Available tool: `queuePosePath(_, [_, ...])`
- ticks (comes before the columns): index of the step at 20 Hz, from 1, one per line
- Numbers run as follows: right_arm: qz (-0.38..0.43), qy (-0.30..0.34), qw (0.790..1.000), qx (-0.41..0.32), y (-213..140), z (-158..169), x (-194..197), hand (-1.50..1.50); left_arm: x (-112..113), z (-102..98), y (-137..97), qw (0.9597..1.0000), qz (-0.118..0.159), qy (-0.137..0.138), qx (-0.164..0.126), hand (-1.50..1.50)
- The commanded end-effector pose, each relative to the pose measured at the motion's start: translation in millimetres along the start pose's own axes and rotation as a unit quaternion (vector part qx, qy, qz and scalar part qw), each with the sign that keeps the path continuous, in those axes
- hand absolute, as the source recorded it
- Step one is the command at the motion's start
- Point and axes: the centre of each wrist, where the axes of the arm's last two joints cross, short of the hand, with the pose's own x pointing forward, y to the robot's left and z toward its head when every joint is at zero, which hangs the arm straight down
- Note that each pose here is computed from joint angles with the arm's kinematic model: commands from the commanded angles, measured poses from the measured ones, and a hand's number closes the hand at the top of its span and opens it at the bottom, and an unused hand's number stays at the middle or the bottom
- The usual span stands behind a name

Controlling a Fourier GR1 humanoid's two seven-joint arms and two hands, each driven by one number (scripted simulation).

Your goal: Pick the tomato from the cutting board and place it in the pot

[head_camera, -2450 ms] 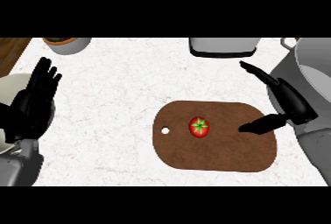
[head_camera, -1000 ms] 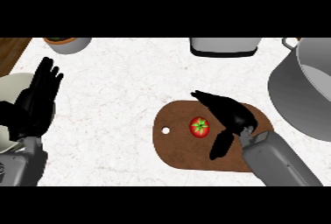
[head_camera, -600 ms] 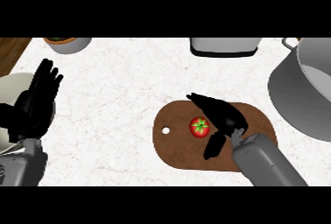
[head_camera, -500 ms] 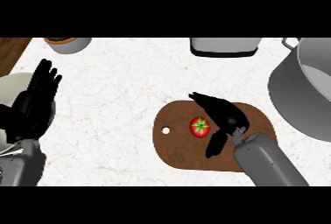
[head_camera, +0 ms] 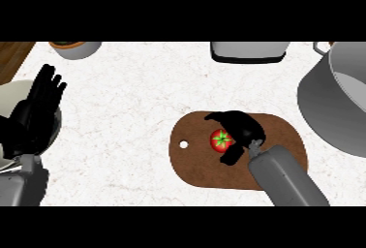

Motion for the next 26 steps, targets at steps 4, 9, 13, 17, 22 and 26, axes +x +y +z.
queuePosePath(4, [0.041, -0.048, 0.998, -0.003, 41.2, 2.9, 2.7, 1.50, -5.0, 2.0, -7.9, 1.0000, -0.003, 0.002, 0.003, 0.00])
queuePosePath(9, [0.039, -0.054, 0.998, -0.002, 22.9, -5.2, -26.4, 1.50, -2.1, 11.4, -23.2, 1.0000, 0.004, -0.006, 0.000, 0.00])
queuePosePath(13, [0.049, -0.053, 0.997, -0.016, 15.1, -8.3, -33.5, 1.50, 5.6, 6.8, -14.4, 1.0000, -0.004, -0.003, -0.004, 0.00])
queuePosePath(17, [0.072, -0.119, 0.990, 0.032, 71.9, 71.3, -30.3, 1.50, 4.2, 7.2, -9.0, 0.9999, 0.005, 0.004, 0.013, 0.00])
queuePosePath(22, [0.078, -0.153, 0.985, 0.020, 79.7, 155.6, -46.7, 1.50, -9.9, 2.7, 14.6, 0.9996, -0.001, 0.001, 0.027, 0.00])
queuePosePath(26, [0.039, -0.161, 0.981, -0.096, 43.8, 200.1, -47.1, 1.50, 3.5, 1.3, 16.6, 0.9994, -0.009, 0.006, 0.034, 0.00])
